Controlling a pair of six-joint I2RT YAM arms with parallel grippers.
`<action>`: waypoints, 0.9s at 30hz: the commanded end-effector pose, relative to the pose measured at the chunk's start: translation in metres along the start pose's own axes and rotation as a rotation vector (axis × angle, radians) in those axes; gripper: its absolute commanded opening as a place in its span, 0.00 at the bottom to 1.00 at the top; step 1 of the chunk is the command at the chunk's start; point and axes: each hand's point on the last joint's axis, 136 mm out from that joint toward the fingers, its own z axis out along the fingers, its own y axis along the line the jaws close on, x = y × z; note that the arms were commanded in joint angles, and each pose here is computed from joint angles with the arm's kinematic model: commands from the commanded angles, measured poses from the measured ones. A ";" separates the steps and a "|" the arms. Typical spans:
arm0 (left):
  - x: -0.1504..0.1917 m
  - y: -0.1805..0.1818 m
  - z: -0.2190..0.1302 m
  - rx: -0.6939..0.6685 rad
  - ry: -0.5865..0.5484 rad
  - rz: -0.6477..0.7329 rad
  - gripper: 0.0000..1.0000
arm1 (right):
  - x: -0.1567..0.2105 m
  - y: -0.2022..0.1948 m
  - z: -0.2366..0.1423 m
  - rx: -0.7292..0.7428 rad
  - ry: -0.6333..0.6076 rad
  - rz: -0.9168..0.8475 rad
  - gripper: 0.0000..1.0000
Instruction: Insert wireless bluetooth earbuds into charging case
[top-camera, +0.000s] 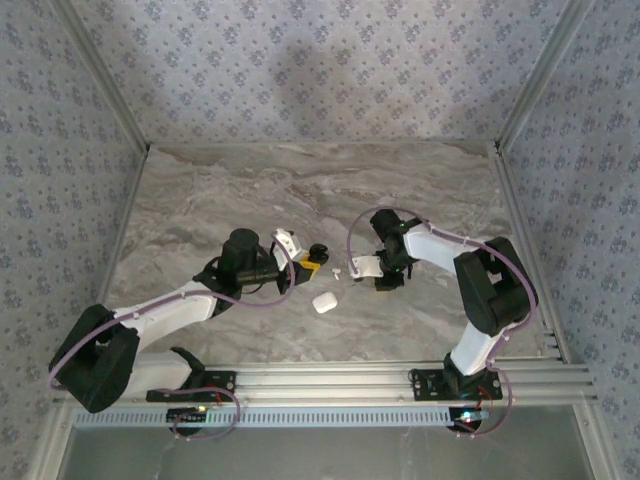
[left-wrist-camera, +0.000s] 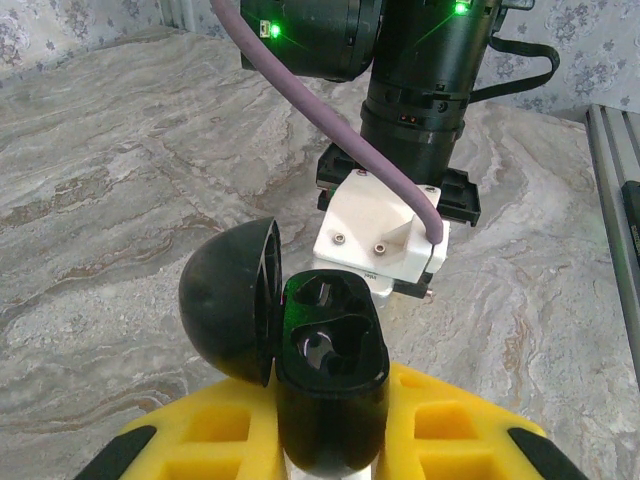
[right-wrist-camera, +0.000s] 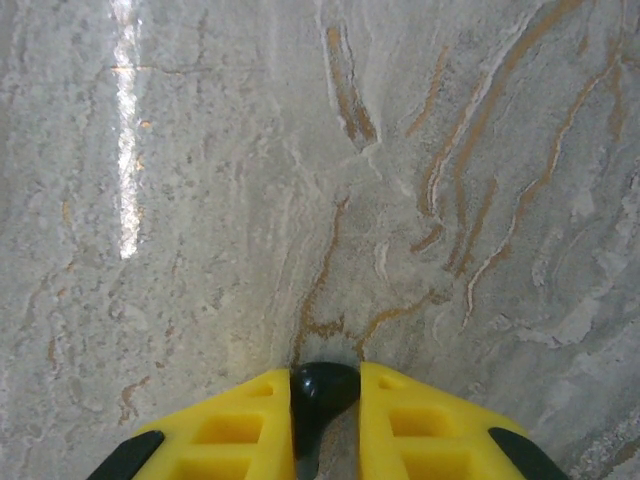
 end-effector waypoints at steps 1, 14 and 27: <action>0.000 0.001 -0.002 -0.004 -0.003 0.019 0.20 | -0.002 -0.005 0.000 0.016 0.002 0.026 0.17; -0.014 0.003 0.007 -0.024 -0.100 0.063 0.19 | -0.052 -0.037 -0.105 0.274 -0.495 0.371 0.15; -0.039 0.007 0.026 -0.083 -0.206 0.142 0.19 | -0.088 -0.034 -0.202 0.325 -1.014 0.611 0.17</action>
